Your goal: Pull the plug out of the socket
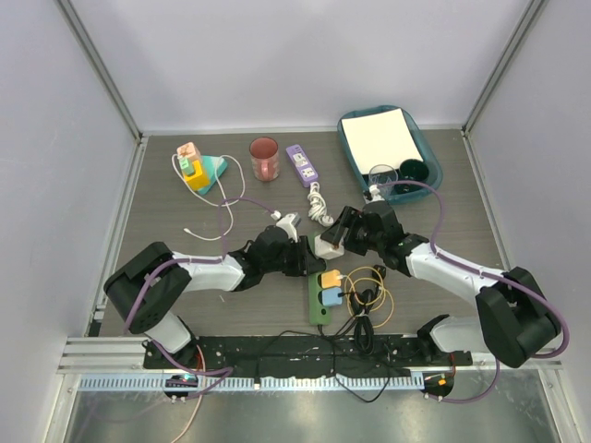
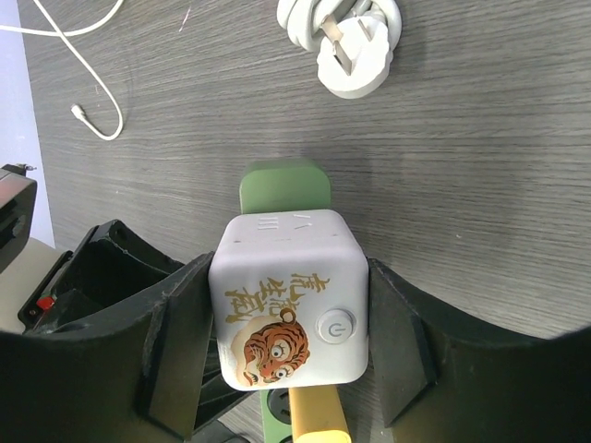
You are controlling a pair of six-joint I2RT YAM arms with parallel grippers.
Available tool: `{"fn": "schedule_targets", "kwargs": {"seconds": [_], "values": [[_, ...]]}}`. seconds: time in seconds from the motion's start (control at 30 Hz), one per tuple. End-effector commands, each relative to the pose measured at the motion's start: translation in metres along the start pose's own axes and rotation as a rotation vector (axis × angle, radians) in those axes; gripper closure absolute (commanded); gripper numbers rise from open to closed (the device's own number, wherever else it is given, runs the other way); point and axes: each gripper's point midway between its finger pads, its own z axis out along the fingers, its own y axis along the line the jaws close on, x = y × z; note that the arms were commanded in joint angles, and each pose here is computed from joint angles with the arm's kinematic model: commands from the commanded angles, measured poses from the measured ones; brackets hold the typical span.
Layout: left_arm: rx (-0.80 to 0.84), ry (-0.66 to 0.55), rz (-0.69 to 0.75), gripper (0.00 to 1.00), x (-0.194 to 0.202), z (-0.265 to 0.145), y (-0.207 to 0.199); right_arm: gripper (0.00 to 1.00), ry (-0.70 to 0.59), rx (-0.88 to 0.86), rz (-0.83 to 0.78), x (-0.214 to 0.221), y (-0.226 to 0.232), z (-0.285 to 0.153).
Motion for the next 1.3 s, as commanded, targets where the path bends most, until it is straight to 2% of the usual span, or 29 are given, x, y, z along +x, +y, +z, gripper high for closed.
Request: {"fn": "schedule_targets", "kwargs": {"seconds": [0.0,0.07,0.17,0.5,0.6,0.63,0.73,0.83,0.93,1.07,1.17,1.27], "values": [[0.075,-0.021,0.034,1.0,-0.009,0.002,-0.019,0.32,0.015,-0.161,-0.026,-0.002,0.036,-0.001],[0.074,-0.022,0.035,1.0,-0.009,0.001,-0.018,0.25,0.028,-0.185,-0.04,-0.001,0.041,-0.002],[0.073,-0.021,0.039,1.0,-0.009,0.002,-0.018,0.21,0.029,-0.19,-0.048,-0.001,0.042,-0.002],[0.081,-0.028,0.041,1.0,-0.01,-0.001,-0.019,0.21,0.093,-0.157,-0.056,0.011,0.033,0.011],[0.086,-0.036,0.042,1.0,-0.011,-0.002,-0.021,0.3,0.088,-0.163,-0.054,0.011,0.033,0.012],[0.084,-0.036,0.042,1.0,-0.011,-0.002,-0.021,0.48,0.085,-0.16,-0.056,0.01,0.033,0.011],[0.057,-0.043,0.033,1.0,-0.011,-0.003,-0.014,0.79,0.052,-0.122,-0.058,0.003,0.028,0.009],[-0.004,-0.065,0.018,1.0,-0.01,-0.006,0.0,0.92,0.01,-0.094,-0.068,-0.005,0.025,0.005],[-0.089,-0.082,0.005,1.0,-0.008,-0.009,0.018,0.99,-0.016,-0.094,-0.074,-0.012,0.025,-0.001],[-0.125,-0.077,0.004,1.0,-0.004,-0.011,0.028,0.99,-0.062,-0.15,-0.077,-0.025,0.037,-0.014],[-0.137,-0.077,-0.002,1.0,-0.002,-0.012,0.031,0.99,-0.117,-0.254,-0.06,-0.031,0.053,-0.026],[-0.144,-0.073,-0.009,1.0,-0.001,-0.012,0.033,0.99,-0.124,-0.213,-0.066,-0.029,0.042,-0.028]]}}
